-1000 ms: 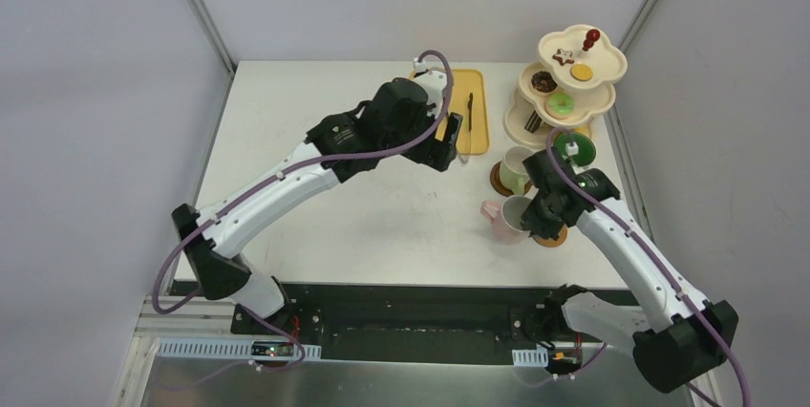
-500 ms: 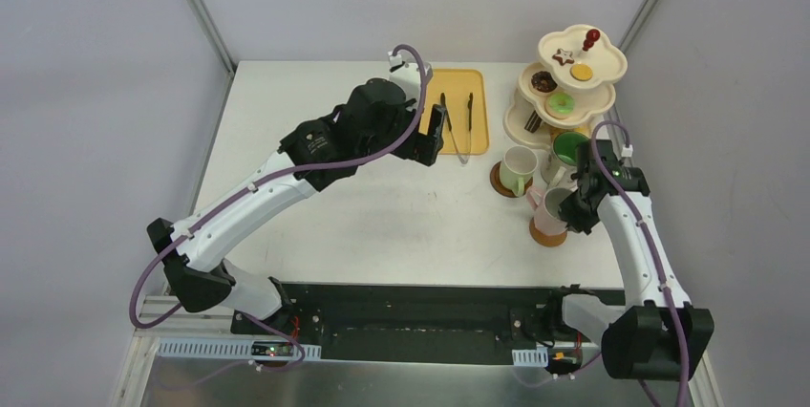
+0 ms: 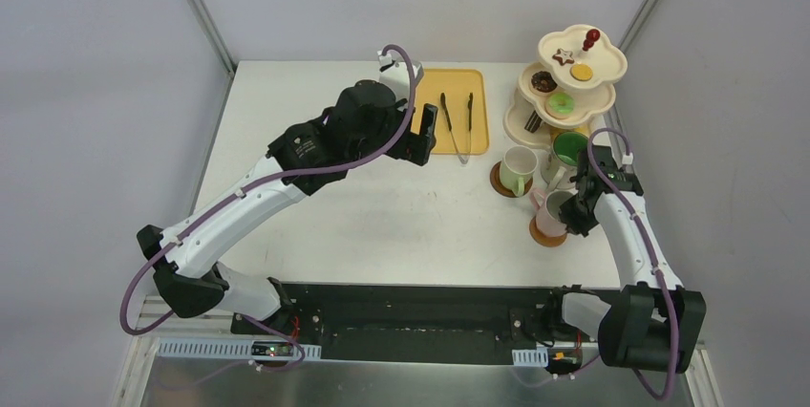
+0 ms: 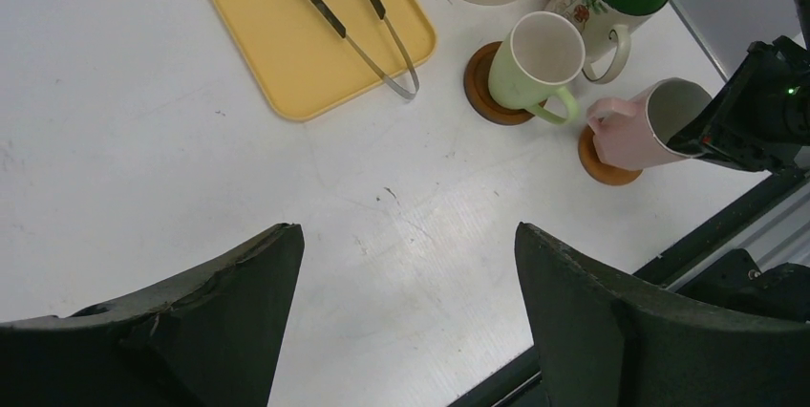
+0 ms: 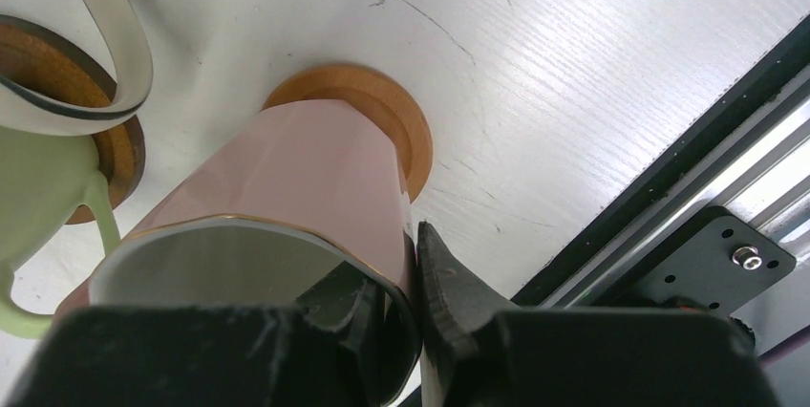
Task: Serve the afternoon tea
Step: Place the cup on the coaster.
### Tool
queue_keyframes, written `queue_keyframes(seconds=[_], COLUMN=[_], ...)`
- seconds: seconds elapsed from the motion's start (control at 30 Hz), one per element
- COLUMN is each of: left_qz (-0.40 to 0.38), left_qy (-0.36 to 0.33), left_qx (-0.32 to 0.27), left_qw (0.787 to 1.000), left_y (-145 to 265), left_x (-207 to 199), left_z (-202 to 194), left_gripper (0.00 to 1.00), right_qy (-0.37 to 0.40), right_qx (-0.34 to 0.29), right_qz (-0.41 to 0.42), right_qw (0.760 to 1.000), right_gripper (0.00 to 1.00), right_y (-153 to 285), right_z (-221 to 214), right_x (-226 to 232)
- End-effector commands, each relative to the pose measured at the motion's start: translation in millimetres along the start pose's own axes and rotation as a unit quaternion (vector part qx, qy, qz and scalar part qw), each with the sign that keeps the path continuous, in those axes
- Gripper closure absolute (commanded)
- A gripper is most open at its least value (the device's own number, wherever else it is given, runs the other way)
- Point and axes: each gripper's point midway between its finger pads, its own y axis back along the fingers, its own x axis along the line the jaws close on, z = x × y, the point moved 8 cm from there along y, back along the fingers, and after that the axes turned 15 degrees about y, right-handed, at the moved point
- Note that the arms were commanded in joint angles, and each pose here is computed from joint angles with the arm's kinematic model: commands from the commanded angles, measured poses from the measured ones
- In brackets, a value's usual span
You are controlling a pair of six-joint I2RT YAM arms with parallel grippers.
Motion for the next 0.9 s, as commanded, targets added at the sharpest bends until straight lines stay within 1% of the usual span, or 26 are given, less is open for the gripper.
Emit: queue_keyframes(seconds=[0.0, 0.13, 0.27, 0.5, 0.63, 0.87], left_qz=[0.008, 0.008, 0.009, 0.004, 0.006, 0.003], left_qy=[-0.010, -0.011, -0.011, -0.011, -0.011, -0.010], left_qx=[-0.015, -0.018, -0.017, -0.016, -0.016, -0.013], left_qw=[1.000, 1.000, 1.000, 1.000, 1.000, 1.000], left_y=[10.4, 10.4, 9.3, 7.4, 6.9, 5.1], left_x=[2.5, 2.1, 2.0, -0.9, -0.5, -1.8], left_z=[5.2, 7.0, 6.1, 7.8, 7.9, 6.9], left_gripper=[0.16, 0.16, 0.16, 0.16, 0.16, 0.16], right_qy=[-0.032, -0.027, -0.030, -0.028, -0.032, -0.035], right_qx=[-0.037, -0.036, -0.041, -0.023, -0.032, -0.028], right_qz=[0.018, 0.004, 0.003, 0.006, 0.012, 0.011], right_qw=[0.999, 0.999, 0.999, 0.999, 0.999, 0.999], right_gripper=[1.00, 1.00, 1.00, 1.00, 1.00, 1.00], right_y=[0.7, 0.4, 1.1, -0.8, 2.1, 5.4], right_z=[12.4, 9.7, 9.5, 5.7, 5.0, 3.1], right_x=[5.9, 1.2, 0.0, 1.6, 0.0, -2.1])
